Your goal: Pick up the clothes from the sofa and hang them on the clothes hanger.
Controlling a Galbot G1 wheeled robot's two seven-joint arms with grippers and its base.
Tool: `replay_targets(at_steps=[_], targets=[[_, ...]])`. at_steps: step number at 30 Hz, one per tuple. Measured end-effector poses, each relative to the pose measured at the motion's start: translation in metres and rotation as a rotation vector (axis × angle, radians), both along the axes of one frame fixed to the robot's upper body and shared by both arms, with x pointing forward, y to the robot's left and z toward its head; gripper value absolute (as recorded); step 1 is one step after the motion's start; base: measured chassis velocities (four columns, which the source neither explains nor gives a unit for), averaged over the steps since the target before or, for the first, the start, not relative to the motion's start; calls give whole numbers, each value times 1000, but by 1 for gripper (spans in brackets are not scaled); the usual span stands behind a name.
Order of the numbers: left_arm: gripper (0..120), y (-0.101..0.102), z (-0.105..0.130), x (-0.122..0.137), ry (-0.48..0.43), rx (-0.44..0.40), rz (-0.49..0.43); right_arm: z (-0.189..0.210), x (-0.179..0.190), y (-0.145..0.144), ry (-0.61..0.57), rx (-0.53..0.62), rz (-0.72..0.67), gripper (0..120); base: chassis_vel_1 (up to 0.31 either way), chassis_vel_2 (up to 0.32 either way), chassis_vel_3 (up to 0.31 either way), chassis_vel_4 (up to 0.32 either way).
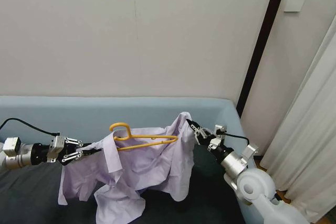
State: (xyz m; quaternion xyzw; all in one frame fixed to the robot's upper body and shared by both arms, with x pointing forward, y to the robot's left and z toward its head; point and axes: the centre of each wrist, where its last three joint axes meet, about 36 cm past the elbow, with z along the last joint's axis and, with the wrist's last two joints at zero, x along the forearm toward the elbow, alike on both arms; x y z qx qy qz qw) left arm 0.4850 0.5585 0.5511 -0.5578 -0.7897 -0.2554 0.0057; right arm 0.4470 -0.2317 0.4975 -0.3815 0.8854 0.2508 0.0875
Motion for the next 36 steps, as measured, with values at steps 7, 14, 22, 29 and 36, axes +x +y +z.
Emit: replay_targets(at_steps=[7, 14, 22, 29, 36], targets=[[7, 10, -8, 1, -28, 28, 53, 11, -10, -6, -147, 85, 108, 0, 0, 0, 0, 0], [7, -2, -25, 3, -70, 6, 103, 6, -19, 2, -218, 109, 180, 0, 0, 0, 0, 0], [7, -34, -63, 1, -126, -147, 249, -27, -29, 13, -299, 2, 308, 0, 0, 0, 0, 0], [7, -50, -62, 3, -152, -247, 268, -63, -33, 12, -324, -315, 289, 0, 0, 0, 0, 0], [7, -56, -28, 7, -203, -262, 231, -99, -37, 6, -364, -744, 153, 22, 0, 0, 0, 0]])
